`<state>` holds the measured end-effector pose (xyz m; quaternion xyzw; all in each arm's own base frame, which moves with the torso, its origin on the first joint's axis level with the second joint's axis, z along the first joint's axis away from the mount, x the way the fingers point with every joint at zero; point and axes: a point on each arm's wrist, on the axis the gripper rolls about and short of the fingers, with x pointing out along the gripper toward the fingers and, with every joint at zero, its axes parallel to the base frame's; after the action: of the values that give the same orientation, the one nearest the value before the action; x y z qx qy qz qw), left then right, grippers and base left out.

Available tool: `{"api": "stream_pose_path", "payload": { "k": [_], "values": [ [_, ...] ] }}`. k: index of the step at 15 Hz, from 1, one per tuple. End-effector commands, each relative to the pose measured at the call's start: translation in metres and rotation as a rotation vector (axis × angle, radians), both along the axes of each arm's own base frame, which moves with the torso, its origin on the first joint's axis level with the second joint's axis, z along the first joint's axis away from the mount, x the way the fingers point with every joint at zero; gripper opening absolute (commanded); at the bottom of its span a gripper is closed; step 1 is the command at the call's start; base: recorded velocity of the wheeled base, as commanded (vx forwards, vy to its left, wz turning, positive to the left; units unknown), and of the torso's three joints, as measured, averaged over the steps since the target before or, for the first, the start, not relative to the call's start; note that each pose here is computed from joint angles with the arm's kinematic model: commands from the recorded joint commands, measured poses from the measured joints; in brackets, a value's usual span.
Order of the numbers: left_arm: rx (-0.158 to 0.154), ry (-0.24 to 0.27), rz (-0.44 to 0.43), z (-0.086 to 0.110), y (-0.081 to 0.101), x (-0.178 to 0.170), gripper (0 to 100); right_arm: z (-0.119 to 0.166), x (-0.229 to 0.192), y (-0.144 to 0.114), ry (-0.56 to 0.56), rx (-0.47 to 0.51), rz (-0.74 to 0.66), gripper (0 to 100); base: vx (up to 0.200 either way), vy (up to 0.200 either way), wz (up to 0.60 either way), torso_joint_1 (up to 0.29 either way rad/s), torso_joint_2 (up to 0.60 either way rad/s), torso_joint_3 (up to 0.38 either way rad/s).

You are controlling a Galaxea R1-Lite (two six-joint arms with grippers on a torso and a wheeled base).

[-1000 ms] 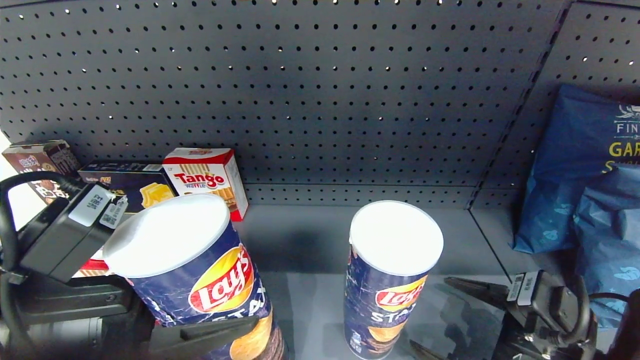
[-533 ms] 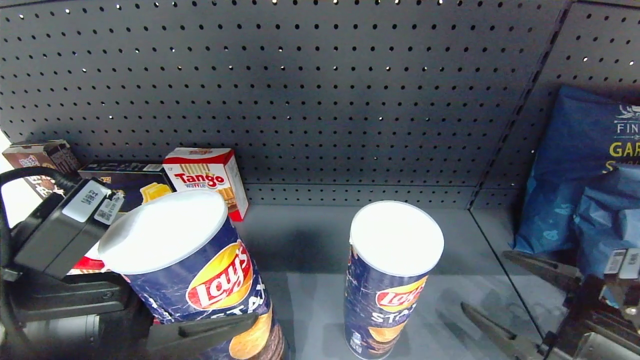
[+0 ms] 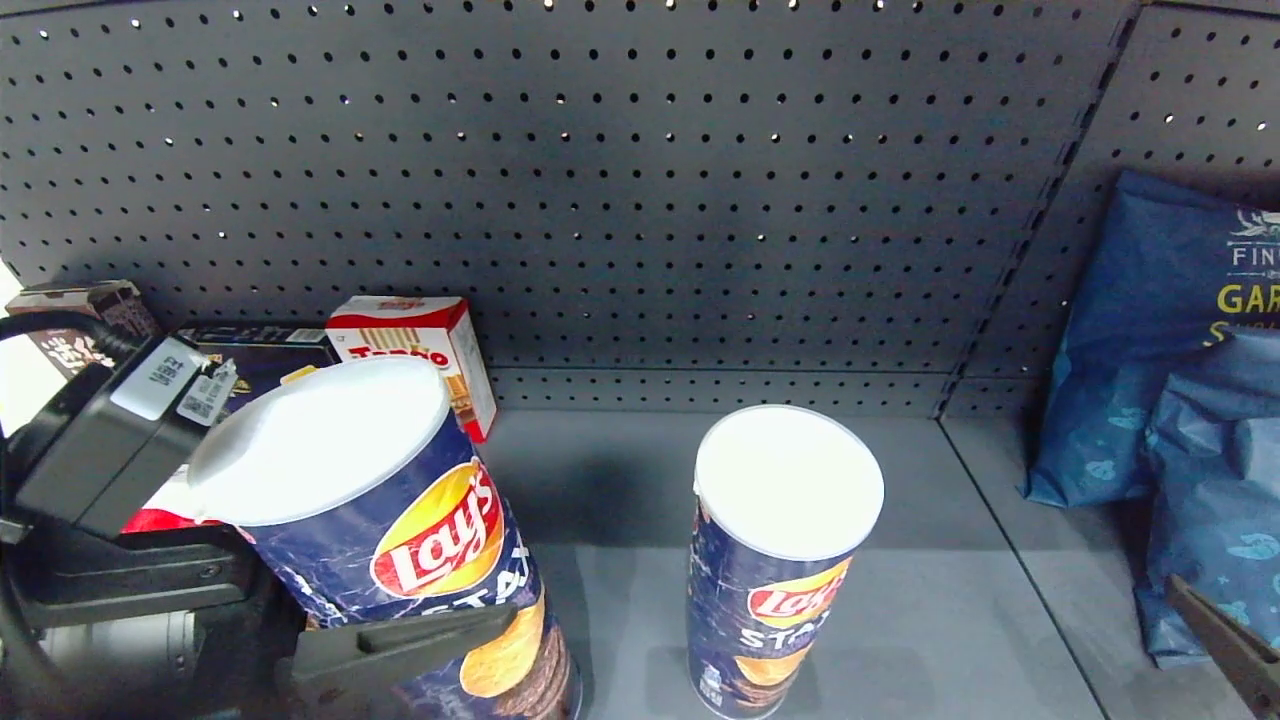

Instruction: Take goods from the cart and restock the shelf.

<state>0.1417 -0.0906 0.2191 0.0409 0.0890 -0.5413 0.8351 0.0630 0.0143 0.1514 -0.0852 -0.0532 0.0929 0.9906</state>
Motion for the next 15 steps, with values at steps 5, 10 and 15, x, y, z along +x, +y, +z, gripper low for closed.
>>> {"api": "stream_pose_path", "payload": {
  "k": [5, 10, 15],
  "values": [
    [-0.002, -0.007, -0.008, 0.001, 0.000, -0.002, 0, -0.063, -0.087, -0.020, -0.037, 0.057, -0.459, 100, 0.000, 0.000, 0.00, 0.000, 0.00, 0.000],
    [-0.007, -0.018, -0.010, 0.003, 0.001, -0.004, 0, -0.069, -0.086, -0.015, 0.031, 0.116, -0.202, 100, 0.000, 0.000, 0.00, 0.000, 0.00, 0.000],
    [-0.008, -0.014, -0.015, 0.003, 0.001, -0.003, 0, -0.069, -0.086, -0.015, 0.034, 0.126, -0.194, 100, 0.000, 0.000, 0.00, 0.000, 0.00, 0.000]
  ]
}}
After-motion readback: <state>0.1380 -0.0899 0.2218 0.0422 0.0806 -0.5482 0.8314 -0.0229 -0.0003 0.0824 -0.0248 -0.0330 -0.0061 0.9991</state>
